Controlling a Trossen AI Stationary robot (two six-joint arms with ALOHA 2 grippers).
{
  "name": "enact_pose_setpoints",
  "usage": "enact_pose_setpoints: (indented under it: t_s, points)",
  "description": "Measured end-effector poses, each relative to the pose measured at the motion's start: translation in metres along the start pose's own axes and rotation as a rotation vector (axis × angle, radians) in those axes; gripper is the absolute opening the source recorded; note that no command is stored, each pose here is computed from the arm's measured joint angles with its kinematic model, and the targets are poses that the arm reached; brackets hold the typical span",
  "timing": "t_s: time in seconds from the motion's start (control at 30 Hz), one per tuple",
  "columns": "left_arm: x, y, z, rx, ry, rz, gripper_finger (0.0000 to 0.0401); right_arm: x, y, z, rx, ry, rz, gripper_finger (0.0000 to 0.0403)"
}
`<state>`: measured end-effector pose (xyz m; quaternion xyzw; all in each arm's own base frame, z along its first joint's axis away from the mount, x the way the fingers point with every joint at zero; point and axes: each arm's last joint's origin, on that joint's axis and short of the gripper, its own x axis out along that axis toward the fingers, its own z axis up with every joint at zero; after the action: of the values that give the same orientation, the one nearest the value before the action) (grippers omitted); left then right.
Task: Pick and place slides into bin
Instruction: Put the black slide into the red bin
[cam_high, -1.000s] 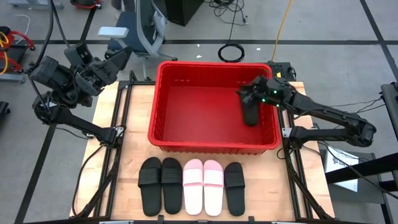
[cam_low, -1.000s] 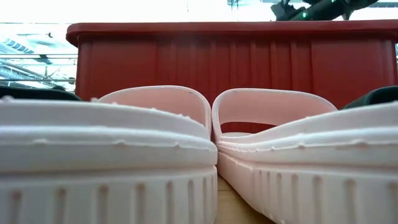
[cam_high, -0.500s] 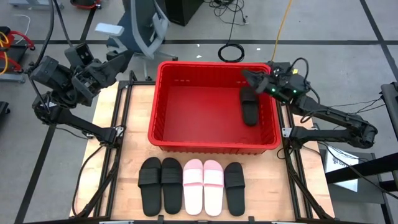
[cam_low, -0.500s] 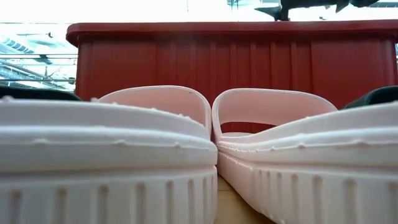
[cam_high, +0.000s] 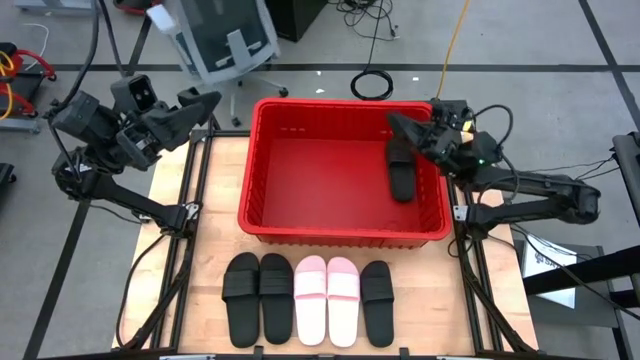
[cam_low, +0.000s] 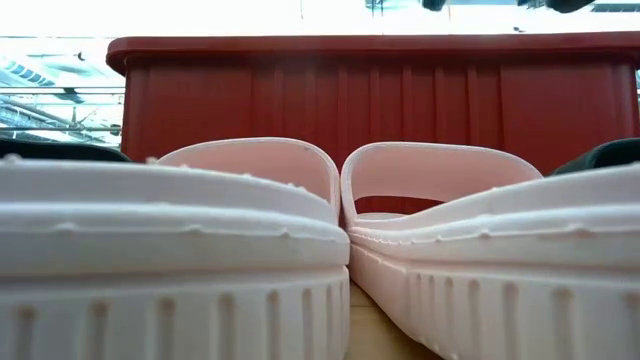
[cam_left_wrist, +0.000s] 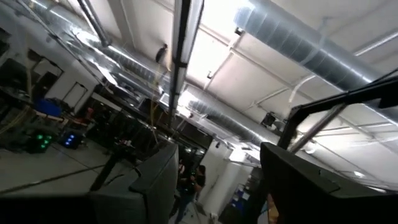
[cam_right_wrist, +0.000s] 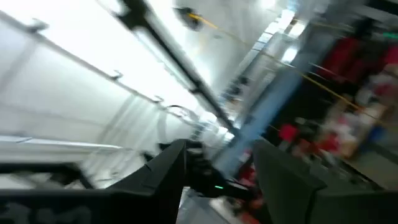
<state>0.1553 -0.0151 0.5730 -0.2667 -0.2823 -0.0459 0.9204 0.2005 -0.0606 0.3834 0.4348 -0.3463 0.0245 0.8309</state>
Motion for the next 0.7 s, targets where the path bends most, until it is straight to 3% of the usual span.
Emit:
enact_pose_setpoints:
  t_s: [0.37,0.7]
  points:
    - [0.000,-0.003,-0.001,-0.138,0.049,-0.086,0.0228,-0.008,0.048,-0.030,-0.072,-0.025,0.353,0.0180]
    - [0.000,-0.011,-0.008,-0.151,0.085,-0.133,0.0228,-0.010,0.097,-0.042,-0.098,0.005,0.549,0.0180]
